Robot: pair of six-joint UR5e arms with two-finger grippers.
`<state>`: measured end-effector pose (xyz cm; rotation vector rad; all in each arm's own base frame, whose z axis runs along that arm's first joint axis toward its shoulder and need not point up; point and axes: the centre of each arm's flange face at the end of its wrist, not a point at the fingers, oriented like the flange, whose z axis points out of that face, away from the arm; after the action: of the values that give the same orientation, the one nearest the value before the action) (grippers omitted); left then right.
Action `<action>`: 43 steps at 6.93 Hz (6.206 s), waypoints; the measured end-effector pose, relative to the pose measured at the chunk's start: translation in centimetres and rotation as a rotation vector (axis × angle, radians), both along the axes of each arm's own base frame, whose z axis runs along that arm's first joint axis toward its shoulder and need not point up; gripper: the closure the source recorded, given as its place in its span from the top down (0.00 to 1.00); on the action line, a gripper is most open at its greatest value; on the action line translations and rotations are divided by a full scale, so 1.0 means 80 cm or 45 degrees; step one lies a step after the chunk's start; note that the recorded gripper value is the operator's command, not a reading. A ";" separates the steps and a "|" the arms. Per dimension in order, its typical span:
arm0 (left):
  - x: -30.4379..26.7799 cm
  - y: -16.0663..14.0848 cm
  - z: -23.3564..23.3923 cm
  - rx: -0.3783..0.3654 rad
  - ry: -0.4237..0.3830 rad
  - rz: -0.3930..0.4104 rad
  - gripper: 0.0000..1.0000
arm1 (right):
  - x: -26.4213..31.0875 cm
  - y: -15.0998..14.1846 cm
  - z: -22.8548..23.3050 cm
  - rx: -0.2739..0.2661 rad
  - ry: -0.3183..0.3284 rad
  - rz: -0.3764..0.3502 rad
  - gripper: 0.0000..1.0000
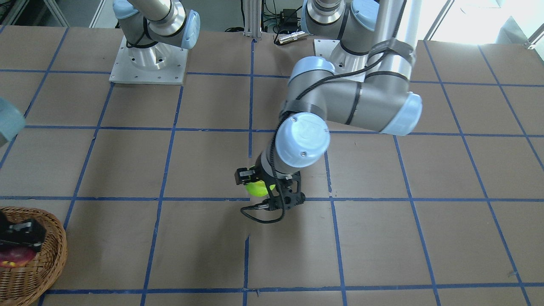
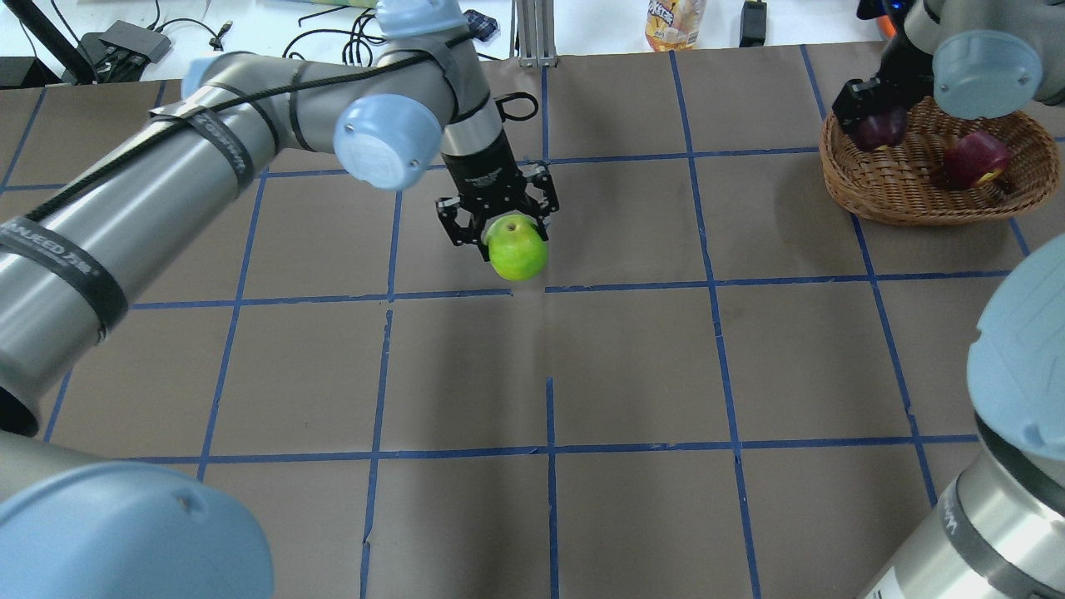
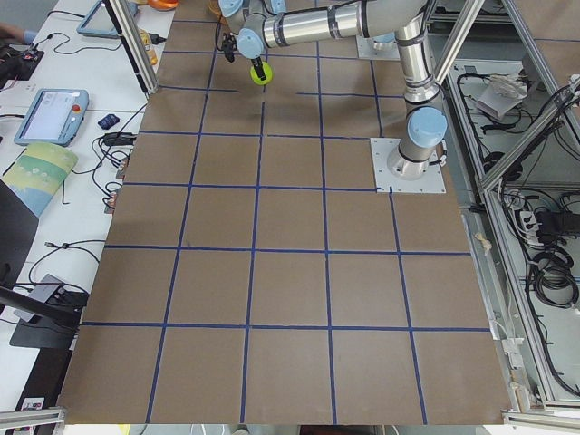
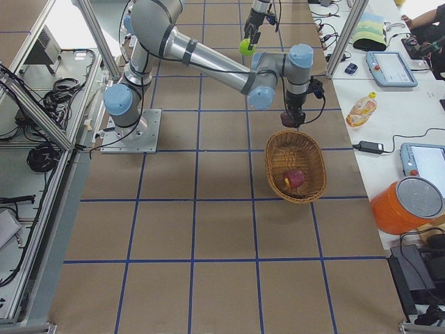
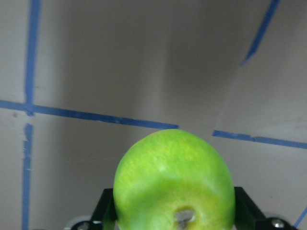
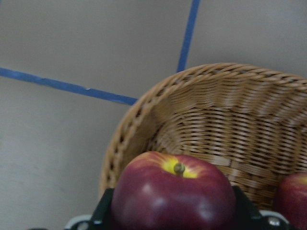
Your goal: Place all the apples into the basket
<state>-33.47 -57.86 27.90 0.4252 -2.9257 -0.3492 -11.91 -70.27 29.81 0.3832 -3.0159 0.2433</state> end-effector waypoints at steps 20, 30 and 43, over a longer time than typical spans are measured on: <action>0.299 0.112 0.302 -0.406 -0.204 -0.466 1.00 | 0.546 0.202 -0.114 0.269 -0.085 -0.390 1.00; 0.291 0.099 0.283 -0.391 -0.157 -0.395 1.00 | 0.184 -0.017 0.017 0.054 -0.077 -0.082 0.28; 0.297 0.090 0.285 -0.432 -0.124 -0.361 1.00 | 0.181 0.123 0.244 0.232 -0.187 -0.163 1.00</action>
<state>-9.73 -50.68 50.71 -0.0222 -3.0575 0.1407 2.56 -60.43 49.31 0.1912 -3.2024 -0.0140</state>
